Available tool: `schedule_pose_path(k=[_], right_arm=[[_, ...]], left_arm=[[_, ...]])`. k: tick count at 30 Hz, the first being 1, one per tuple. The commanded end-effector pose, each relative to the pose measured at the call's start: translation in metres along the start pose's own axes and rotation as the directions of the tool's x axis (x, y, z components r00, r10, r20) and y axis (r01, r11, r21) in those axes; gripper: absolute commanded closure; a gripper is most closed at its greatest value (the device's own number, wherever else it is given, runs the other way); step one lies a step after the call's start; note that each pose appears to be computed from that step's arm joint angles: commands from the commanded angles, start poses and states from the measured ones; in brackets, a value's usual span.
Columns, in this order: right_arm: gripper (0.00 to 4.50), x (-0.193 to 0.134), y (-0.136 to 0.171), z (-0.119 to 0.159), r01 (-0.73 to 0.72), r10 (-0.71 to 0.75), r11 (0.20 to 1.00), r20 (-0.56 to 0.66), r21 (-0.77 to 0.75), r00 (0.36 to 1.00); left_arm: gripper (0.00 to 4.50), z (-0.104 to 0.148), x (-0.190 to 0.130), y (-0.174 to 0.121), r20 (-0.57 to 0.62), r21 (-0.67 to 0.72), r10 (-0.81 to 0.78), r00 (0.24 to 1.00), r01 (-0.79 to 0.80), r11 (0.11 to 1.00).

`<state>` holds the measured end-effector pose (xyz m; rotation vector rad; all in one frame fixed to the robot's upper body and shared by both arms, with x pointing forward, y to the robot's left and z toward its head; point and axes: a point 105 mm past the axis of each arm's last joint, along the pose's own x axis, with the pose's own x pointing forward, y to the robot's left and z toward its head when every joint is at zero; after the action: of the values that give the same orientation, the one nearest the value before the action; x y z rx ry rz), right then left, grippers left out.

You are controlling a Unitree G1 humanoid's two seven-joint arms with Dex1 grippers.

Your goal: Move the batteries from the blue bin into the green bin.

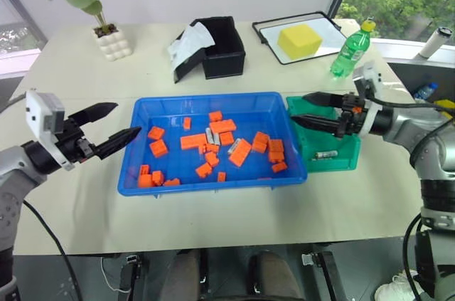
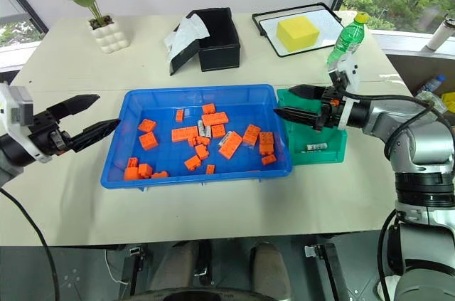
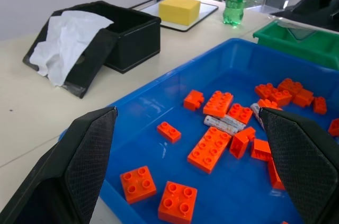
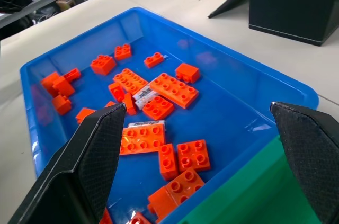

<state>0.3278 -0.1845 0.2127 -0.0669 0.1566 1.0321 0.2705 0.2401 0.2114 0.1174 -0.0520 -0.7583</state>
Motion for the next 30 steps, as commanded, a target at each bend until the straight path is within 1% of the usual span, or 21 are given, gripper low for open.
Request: schedule_pose_path(k=[1,16,30], right_arm=[[0.01,-0.003,0.007,0.012,-0.016,0.016,0.999,0.017,-0.043,1.0],[0.01,0.004,0.005,0.011,-0.007,0.008,0.997,0.019,-0.071,1.0],[0.01,0.014,0.012,0.023,-0.041,0.045,0.992,0.033,-0.116,0.998]], left_arm=[[0.0,0.002,0.002,-0.005,-0.006,0.021,-0.027,1.0,0.027,0.999],[0.0,0.0,0.001,0.0,0.0,0.02,0.002,1.0,-0.002,1.0],[0.0,-0.001,0.0,0.0,-0.005,0.02,0.009,1.0,-0.008,1.0]])
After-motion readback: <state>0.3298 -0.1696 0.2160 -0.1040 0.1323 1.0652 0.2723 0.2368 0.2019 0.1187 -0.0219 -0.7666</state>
